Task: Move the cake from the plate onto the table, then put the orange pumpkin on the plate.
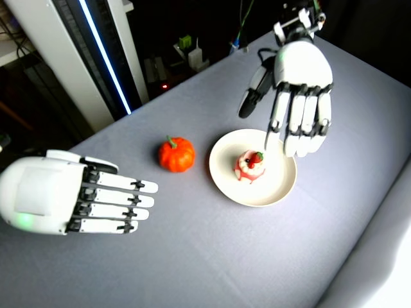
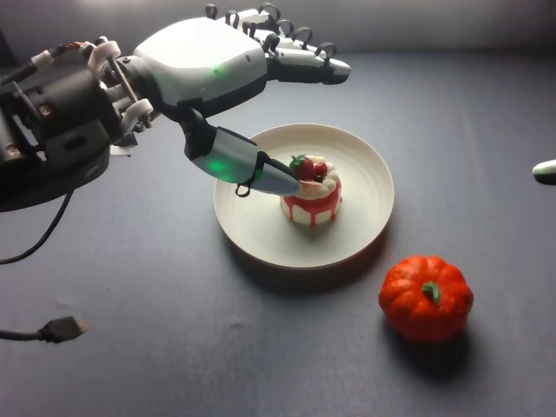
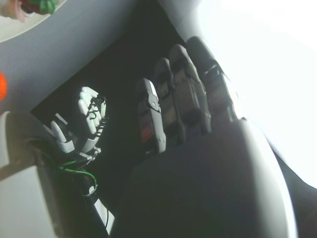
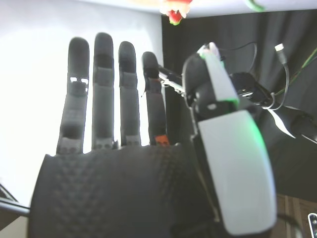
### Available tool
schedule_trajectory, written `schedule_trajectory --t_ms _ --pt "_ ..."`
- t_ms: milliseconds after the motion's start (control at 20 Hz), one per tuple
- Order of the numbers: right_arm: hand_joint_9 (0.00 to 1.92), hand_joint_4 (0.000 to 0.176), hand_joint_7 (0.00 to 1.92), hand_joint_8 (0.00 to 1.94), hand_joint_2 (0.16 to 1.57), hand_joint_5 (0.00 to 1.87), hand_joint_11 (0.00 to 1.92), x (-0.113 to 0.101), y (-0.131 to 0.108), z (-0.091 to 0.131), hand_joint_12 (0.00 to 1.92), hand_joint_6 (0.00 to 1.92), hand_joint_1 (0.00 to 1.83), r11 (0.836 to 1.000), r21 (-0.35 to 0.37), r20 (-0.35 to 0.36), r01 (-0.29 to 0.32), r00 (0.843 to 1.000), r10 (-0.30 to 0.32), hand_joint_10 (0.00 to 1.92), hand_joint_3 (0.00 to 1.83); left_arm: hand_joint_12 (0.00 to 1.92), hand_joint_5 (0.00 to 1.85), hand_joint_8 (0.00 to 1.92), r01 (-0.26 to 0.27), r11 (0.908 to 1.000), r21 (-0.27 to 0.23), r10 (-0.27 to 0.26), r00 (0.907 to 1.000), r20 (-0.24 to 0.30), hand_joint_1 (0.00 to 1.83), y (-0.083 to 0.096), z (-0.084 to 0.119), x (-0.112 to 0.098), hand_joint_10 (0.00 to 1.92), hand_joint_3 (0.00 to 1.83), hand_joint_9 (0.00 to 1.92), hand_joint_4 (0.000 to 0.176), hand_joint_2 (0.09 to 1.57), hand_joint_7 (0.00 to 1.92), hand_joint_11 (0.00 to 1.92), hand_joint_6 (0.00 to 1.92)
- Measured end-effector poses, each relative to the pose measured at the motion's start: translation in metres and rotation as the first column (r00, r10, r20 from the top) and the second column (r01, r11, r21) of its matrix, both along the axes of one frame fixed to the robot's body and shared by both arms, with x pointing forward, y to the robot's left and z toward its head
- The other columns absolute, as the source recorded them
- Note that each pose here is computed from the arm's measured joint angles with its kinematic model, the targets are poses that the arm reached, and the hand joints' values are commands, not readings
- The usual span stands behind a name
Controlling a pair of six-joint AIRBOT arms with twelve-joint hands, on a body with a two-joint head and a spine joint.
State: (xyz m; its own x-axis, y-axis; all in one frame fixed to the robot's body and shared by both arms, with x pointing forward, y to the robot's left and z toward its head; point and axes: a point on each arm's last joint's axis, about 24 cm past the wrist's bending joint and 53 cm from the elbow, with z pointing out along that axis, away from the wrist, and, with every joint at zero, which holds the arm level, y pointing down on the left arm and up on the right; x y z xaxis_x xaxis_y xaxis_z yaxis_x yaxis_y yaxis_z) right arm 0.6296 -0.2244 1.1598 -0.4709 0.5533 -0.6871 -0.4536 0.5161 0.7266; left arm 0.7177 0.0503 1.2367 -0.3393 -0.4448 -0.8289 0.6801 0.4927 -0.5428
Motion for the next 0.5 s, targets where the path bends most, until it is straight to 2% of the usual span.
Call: schedule_trajectory --t_ms 50,150,250,300,350,400,450,500 --pt "0.52 0.0 0.5 0.0 1.28 0.48 0.09 0.002 -0.002 0.001 1.07 0.0 0.68 1.0 0.003 0.0 0.008 1.0 -0.008 0.0 0.0 0.79 0.35 0.0 -0.007 1.0 0.006 0.007 0.9999 -0.009 0.72 -0.002 -0.003 0.004 0.01 0.0 0.43 0.142 0.83 0.42 0.15 0.0" --pt "0.53 0.0 0.51 0.0 1.27 0.51 0.14 0.003 -0.004 0.001 1.01 0.0 0.72 1.0 0.002 0.0 0.015 1.0 -0.015 0.0 0.0 0.74 0.38 0.0 -0.001 0.9999 0.017 0.002 0.9998 -0.021 0.75 -0.011 -0.009 0.005 0.0 0.0 0.47 0.153 0.8 0.44 0.22 0.0" --pt "0.54 0.0 0.5 0.0 1.26 0.51 0.19 0.006 -0.007 0.001 0.95 0.0 0.7 1.0 0.006 0.0 0.027 1.0 -0.027 0.0 0.0 0.84 0.43 0.01 0.017 0.9996 0.024 -0.017 0.9993 -0.033 0.75 -0.025 -0.017 0.003 0.01 0.0 0.51 0.109 0.78 0.51 0.26 0.01" --pt "0.55 0.0 0.52 0.0 1.26 0.52 0.22 0.006 -0.008 0.002 0.93 0.0 0.73 1.0 0.003 0.003 0.029 1.0 -0.029 0.0 0.0 0.85 0.44 0.01 0.021 0.9993 0.032 -0.019 0.9991 -0.039 0.75 -0.029 -0.022 0.004 0.01 0.0 0.51 0.107 0.77 0.52 0.26 0.01" --pt "0.56 0.0 0.54 0.0 1.26 0.53 0.28 0.007 -0.009 0.002 0.86 0.0 0.72 0.999 0.003 0.001 0.033 0.999 -0.033 0.0 0.0 0.89 0.43 0.0 0.021 0.999 0.04 -0.019 0.9989 -0.044 0.76 -0.031 -0.025 0.004 0.0 0.0 0.51 0.121 0.76 0.52 0.21 0.0" --pt "0.57 0.0 0.56 0.0 1.26 0.56 0.28 0.008 -0.011 0.002 0.84 0.01 0.74 0.999 0.001 0.0 0.038 0.999 -0.038 0.0 0.0 0.91 0.43 0.0 0.015 0.9985 0.053 -0.012 0.9986 -0.052 0.82 -0.032 -0.03 0.007 0.0 0.0 0.51 0.125 0.77 0.51 0.2 0.0" --pt "0.6 0.0 0.58 0.0 1.25 0.59 0.29 0.008 -0.011 0.003 0.87 0.0 0.77 0.999 0.0 0.001 0.04 0.999 -0.04 0.01 0.0 0.92 0.45 0.0 0.01 0.9978 0.065 -0.006 0.9982 -0.06 0.87 -0.032 -0.035 0.009 0.01 0.01 0.52 0.106 0.79 0.52 0.23 0.01" --pt "0.64 0.0 0.62 0.0 1.24 0.63 0.3 0.009 -0.012 0.004 0.94 0.0 0.81 0.999 0.0 0.002 0.042 0.999 -0.042 0.01 0.0 0.94 0.49 0.0 0.003 0.997 0.077 0.002 0.9977 -0.067 0.93 -0.031 -0.04 0.011 0.01 0.0 0.59 0.059 0.78 0.55 0.35 0.0"
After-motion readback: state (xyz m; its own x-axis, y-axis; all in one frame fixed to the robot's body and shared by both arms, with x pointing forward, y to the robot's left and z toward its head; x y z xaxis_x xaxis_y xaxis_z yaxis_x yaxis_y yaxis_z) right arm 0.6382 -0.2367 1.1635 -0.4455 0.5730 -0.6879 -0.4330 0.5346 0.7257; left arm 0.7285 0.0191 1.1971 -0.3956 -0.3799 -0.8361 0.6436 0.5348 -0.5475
